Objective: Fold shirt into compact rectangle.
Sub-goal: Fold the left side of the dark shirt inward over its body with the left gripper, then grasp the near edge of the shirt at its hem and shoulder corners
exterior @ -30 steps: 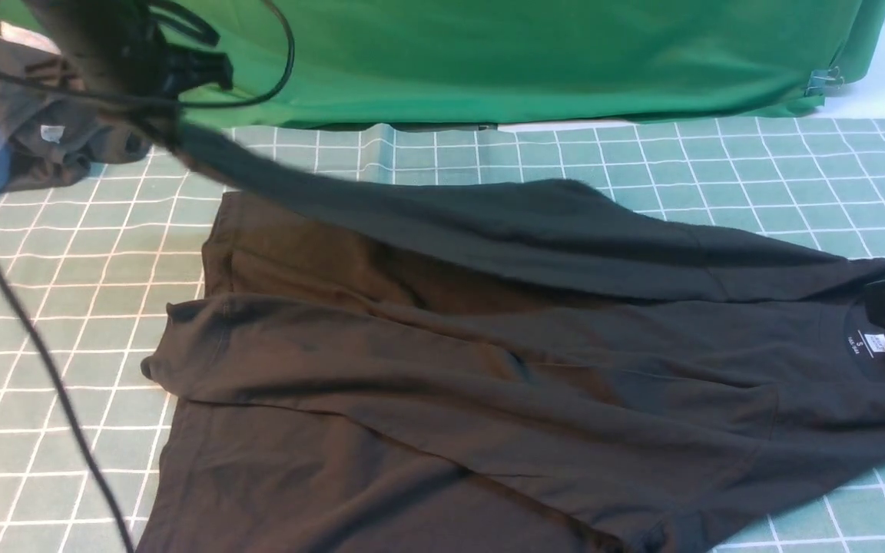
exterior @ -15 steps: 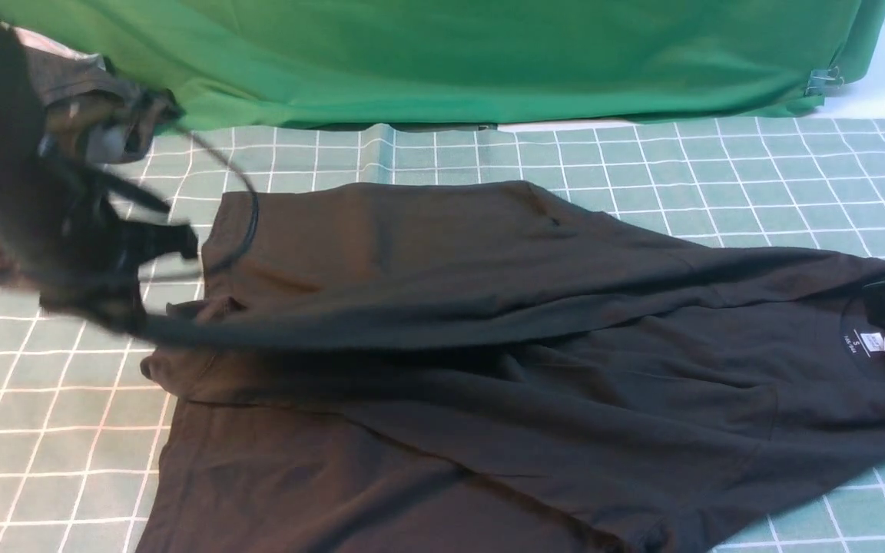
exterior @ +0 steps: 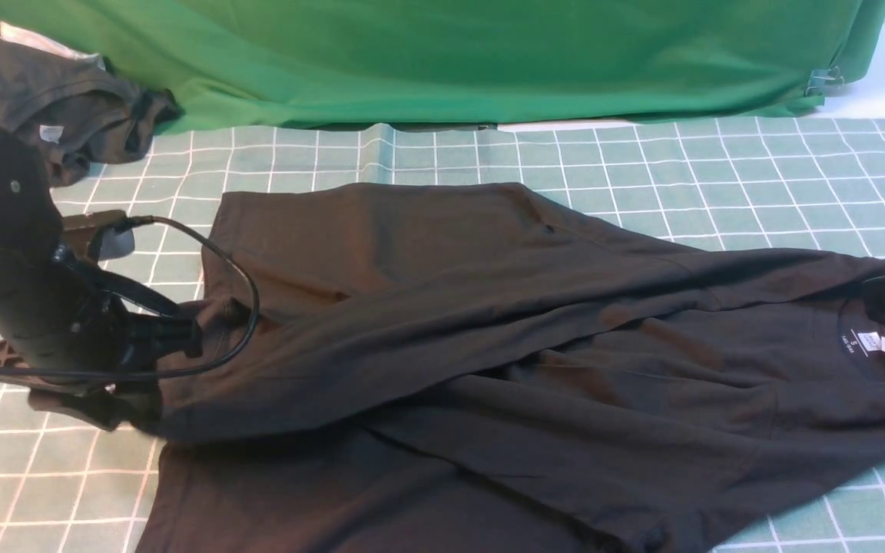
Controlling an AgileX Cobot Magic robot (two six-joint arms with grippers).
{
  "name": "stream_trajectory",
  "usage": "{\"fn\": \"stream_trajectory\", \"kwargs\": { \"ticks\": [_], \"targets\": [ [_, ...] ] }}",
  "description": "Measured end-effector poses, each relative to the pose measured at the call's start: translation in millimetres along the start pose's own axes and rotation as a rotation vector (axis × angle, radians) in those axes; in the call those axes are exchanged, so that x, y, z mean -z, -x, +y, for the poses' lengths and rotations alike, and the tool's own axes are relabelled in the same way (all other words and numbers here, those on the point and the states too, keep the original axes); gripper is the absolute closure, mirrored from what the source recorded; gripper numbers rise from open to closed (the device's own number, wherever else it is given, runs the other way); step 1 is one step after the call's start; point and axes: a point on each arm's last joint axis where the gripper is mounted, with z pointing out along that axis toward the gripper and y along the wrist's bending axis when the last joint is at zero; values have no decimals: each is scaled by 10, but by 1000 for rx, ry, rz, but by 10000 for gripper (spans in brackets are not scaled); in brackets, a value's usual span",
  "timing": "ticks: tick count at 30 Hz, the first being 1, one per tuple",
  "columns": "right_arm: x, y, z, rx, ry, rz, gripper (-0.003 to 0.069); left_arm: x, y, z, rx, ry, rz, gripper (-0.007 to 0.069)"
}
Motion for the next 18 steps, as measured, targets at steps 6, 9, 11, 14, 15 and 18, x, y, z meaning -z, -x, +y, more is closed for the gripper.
{"fn": "stream_trajectory", "kwargs": {
  "ticks": [6,9,11,14,15,18],
  "targets": [
    [-89,8,-13,-18,-1,25,559,15,-182,-59,-28,-70,134,213],
    [-199,5,-27,-28,-1,65,559,-14,-397,-102,-48,-87,199,235],
    [-323,-8,-42,-34,0,116,559,-62,-666,-159,-84,-92,241,265],
    [-416,-22,-53,-38,1,154,559,-104,-900,-193,-99,-75,242,274],
    [-453,-27,-58,-40,1,168,559,-133,-998,-184,-101,-46,229,270],
    [-471,-22,-61,-41,-1,166,559,-206,-1117,-127,-105,19,189,238]
  ]
}}
